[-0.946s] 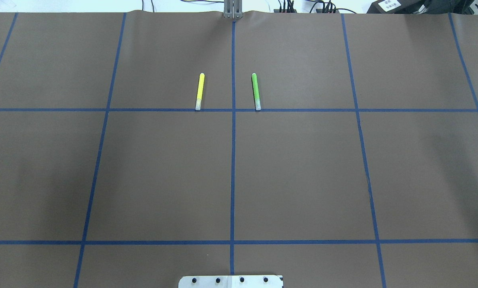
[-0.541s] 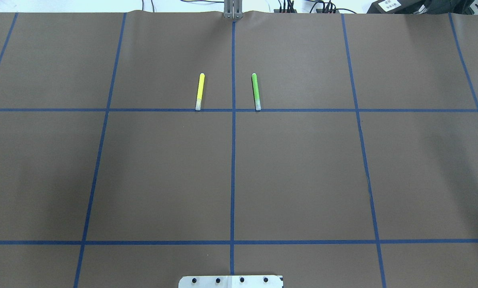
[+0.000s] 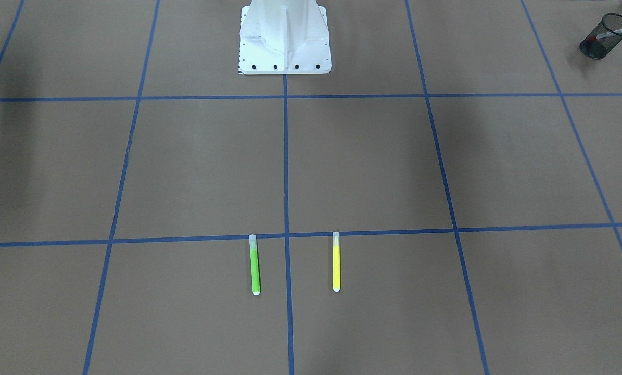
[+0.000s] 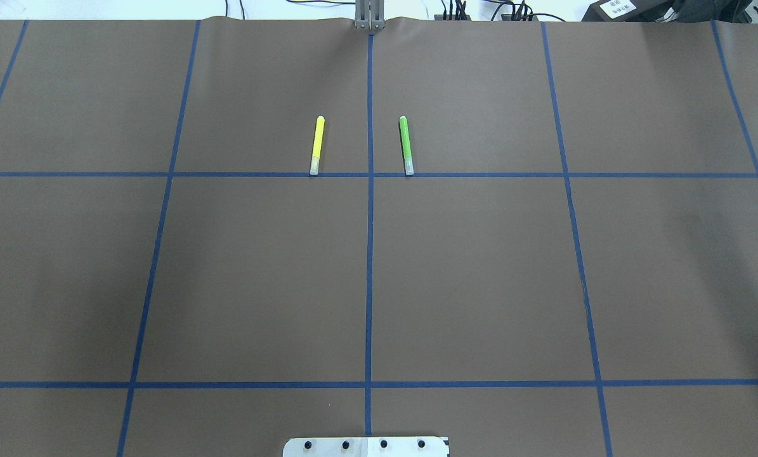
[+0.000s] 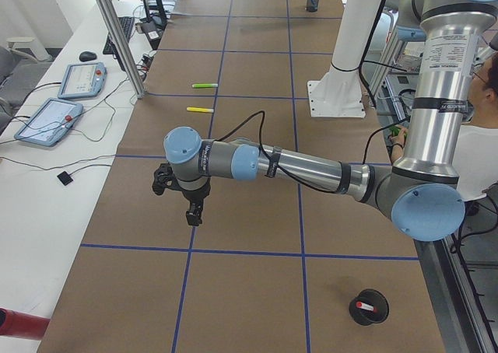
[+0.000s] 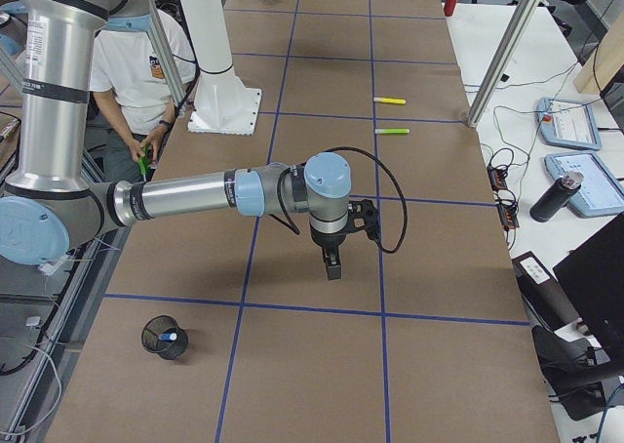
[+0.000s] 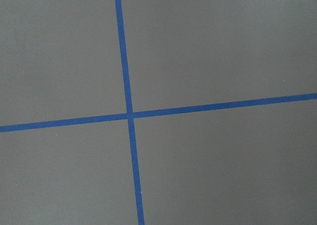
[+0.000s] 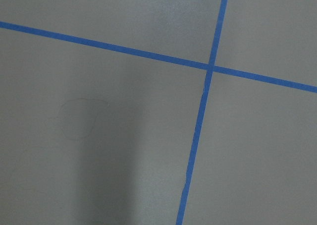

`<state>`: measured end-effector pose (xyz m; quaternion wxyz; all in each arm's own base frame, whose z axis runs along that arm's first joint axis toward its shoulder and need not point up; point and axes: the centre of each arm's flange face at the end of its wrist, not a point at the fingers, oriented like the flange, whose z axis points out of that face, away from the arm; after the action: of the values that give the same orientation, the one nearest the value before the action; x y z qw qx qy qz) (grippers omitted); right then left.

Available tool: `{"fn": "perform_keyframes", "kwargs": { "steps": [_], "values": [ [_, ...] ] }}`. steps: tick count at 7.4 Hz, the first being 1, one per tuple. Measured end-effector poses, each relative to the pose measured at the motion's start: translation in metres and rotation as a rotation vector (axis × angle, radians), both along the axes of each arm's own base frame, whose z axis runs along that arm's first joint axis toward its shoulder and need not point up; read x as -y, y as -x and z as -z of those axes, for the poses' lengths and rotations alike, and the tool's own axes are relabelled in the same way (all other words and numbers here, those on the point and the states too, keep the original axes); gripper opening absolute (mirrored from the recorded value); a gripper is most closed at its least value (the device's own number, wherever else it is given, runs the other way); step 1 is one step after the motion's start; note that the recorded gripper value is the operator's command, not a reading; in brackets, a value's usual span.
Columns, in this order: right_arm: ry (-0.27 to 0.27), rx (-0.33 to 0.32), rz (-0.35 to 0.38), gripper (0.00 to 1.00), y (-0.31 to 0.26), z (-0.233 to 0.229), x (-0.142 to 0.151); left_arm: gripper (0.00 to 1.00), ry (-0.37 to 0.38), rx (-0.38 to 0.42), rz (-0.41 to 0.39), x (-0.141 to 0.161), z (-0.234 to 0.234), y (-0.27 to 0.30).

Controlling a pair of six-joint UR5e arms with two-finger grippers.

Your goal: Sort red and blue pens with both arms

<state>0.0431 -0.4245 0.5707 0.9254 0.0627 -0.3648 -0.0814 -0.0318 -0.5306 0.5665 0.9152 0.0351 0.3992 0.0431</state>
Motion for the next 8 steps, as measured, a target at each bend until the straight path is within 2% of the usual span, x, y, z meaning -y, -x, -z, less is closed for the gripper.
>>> {"fn": "perform_keyframes", "kwargs": {
  "steps": [8],
  "values": [
    [-0.007, 0.001, 0.000, 1.00, 0.000, 0.004, 0.000, 0.99, -0.036, 0.001, -0.001, -0.009, 0.011, -0.001]
  ]
}}
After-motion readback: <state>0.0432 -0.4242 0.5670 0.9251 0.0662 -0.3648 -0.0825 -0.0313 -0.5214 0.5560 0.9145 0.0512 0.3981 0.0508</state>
